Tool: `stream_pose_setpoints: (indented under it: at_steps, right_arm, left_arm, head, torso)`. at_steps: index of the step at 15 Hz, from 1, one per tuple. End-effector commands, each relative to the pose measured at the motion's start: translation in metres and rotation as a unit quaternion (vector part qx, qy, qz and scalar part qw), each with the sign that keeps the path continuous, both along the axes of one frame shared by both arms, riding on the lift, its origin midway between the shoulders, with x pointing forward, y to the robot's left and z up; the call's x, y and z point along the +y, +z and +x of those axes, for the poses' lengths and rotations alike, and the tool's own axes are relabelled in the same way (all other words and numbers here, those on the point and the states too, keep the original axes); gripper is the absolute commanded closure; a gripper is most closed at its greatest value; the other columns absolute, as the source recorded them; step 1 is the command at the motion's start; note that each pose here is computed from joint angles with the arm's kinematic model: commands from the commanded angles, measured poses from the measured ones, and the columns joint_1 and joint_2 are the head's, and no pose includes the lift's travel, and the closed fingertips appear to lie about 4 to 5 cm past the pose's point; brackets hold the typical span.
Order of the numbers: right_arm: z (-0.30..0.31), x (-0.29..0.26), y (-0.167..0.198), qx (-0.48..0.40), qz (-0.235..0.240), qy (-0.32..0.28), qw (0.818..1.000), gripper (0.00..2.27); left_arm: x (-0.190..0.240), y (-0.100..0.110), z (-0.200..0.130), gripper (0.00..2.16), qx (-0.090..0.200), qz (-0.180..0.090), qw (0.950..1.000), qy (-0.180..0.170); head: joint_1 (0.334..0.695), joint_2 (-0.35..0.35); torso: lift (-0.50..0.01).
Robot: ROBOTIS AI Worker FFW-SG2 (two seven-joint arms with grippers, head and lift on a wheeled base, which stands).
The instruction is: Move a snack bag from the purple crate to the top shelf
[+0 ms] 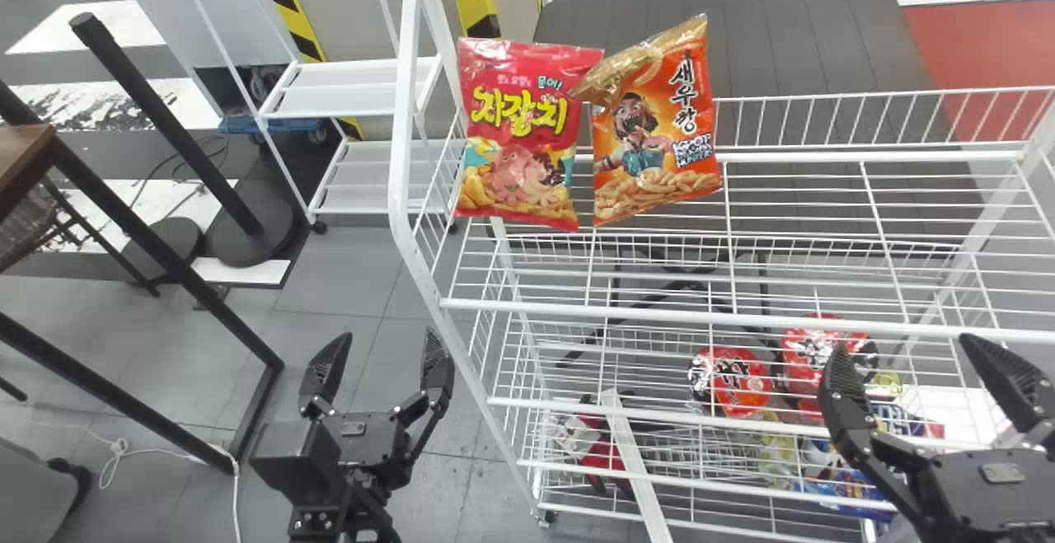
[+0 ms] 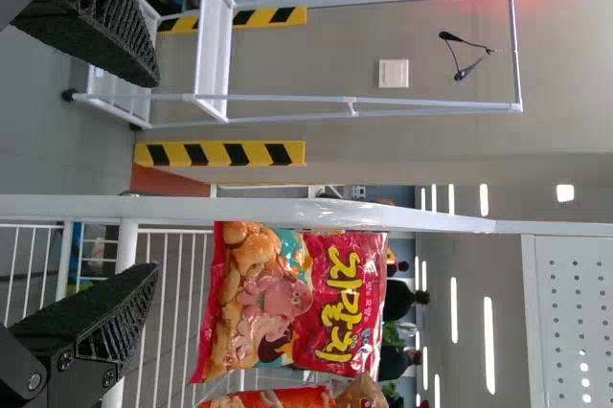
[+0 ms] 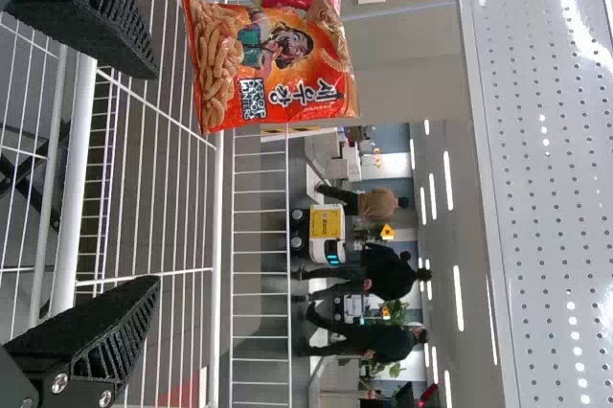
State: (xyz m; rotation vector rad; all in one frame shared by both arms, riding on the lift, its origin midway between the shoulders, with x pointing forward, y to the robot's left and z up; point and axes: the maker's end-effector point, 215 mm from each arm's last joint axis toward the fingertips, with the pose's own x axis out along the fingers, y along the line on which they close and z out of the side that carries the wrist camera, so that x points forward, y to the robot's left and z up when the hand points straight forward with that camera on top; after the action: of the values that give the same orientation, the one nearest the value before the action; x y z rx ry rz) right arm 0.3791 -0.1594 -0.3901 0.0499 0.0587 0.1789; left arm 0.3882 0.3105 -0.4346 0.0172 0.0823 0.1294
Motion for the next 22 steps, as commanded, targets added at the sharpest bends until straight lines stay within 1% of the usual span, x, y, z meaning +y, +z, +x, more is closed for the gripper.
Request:
stream_pose_setpoints:
  at_steps: [1,19,22]
  right_arm:
    - [0.0003,0.0,-0.0003,0.001,0.0,-0.001,1.0,0.05]
    - [-0.0001,0.0057,0.0002,0.006,-0.002,0.005,1.0,0.05]
    - [-0.0001,0.0057,0.0002,0.006,-0.002,0.005,1.0,0.05]
  left_arm:
    - [-0.0005,-0.0002,0.0,0.15,0.0,0.0,1.0,0.0]
    - [0.0001,0.0037,-0.0036,0.15,-0.004,0.003,1.0,0.0]
    - [-0.0007,0.0012,-0.0046,0.15,-0.001,0.003,1.0,0.001]
  head:
    - [0.695,0.222]
    - [0.695,0.231]
    - [0.695,0.231]
  torso:
    - [0.0]
    - [0.0]
    - [0.0]
